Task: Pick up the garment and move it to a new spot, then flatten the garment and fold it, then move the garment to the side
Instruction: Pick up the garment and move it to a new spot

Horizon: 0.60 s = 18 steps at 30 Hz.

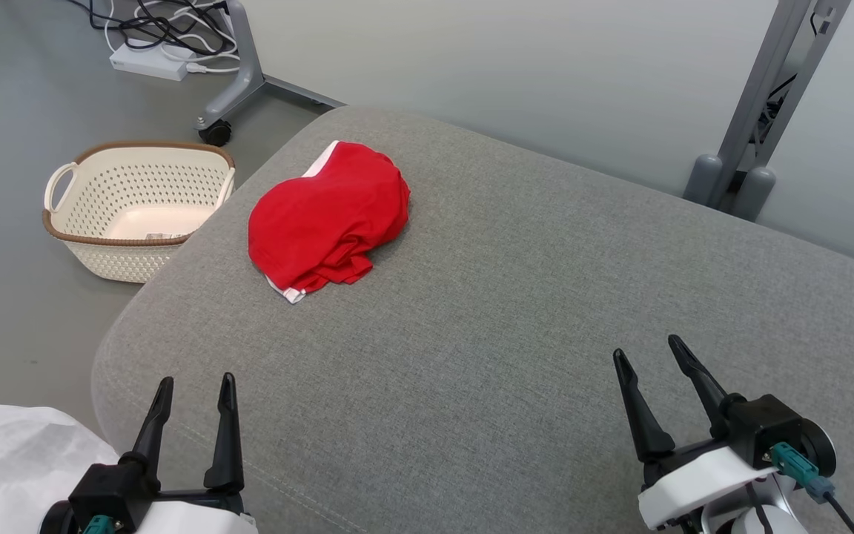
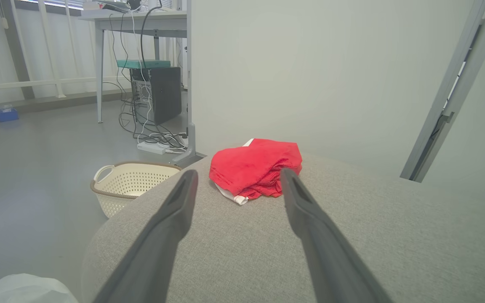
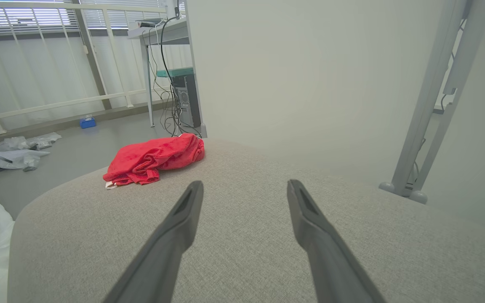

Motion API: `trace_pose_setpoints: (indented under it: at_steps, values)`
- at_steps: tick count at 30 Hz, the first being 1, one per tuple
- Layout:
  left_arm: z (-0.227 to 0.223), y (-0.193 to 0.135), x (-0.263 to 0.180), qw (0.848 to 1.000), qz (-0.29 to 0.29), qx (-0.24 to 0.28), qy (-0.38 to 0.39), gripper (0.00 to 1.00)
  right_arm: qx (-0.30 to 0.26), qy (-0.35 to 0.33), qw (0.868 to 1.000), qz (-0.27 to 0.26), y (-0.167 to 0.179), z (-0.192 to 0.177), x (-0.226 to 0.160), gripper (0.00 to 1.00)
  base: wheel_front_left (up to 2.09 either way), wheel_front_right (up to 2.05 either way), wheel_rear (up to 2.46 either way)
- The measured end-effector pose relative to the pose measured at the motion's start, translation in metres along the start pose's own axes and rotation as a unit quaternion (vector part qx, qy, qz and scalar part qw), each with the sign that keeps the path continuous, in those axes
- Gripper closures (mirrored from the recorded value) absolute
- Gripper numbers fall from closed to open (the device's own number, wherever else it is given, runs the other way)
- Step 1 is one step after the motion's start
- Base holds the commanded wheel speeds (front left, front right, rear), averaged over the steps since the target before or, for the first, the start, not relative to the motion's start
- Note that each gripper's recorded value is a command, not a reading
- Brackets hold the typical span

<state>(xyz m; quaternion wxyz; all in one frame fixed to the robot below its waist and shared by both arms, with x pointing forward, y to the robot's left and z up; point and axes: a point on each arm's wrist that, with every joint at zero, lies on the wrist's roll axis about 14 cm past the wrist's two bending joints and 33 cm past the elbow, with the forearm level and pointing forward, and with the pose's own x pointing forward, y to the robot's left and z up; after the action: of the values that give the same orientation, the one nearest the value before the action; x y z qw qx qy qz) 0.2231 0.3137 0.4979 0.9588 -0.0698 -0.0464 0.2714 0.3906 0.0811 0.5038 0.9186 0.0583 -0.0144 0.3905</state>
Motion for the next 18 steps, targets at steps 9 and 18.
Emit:
trace_pose_setpoints:
  at_steps: [9,18]
  values:
    - [0.006,0.007,0.003,1.000,0.012,-0.001,-0.009,0.00,0.001,-0.003,1.000,-0.004,-0.003,0.002,0.003,0.00,0.00,0.00,0.00]
    - [0.024,0.007,0.035,0.999,-0.005,0.015,-0.032,0.00,-0.020,-0.003,1.000,-0.024,-0.024,-0.003,0.005,0.00,0.00,0.00,0.00]
